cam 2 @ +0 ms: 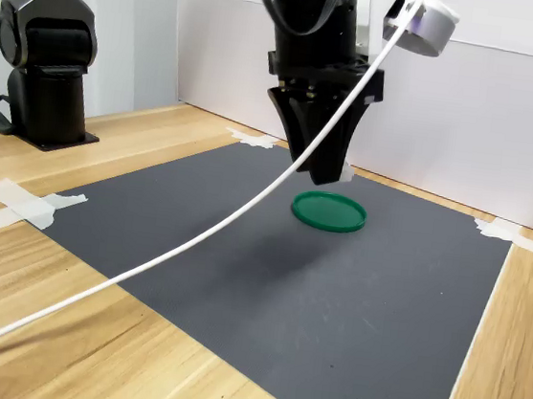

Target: Grasp a white terminal and put it in the green lid.

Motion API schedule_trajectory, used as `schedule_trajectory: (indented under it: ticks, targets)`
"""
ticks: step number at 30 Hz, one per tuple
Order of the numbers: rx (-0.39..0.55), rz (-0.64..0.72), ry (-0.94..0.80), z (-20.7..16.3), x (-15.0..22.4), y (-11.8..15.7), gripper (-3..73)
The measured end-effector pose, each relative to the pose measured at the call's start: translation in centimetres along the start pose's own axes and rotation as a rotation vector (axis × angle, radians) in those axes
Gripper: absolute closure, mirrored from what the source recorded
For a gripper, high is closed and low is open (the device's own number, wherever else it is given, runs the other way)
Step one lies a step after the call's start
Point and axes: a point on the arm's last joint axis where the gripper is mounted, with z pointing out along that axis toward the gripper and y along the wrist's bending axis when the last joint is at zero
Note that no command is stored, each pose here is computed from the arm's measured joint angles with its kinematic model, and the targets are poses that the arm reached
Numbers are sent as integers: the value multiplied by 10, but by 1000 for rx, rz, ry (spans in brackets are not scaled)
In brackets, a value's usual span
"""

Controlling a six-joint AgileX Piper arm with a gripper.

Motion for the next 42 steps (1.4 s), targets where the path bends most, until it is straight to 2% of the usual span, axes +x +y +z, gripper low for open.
schedule_trajectory:
  ticks: [9, 16, 25, 40, 42]
  targets:
    - [-29, -91, 10, 2, -50, 40, 422]
    - [-55, -94, 15, 23, -66, 71, 422]
    - [36, -103, 45, 57, -49, 79, 422]
    - [0, -87, 47, 79, -48, 81, 422]
    - [-3, -83, 44, 79, -48, 82, 402]
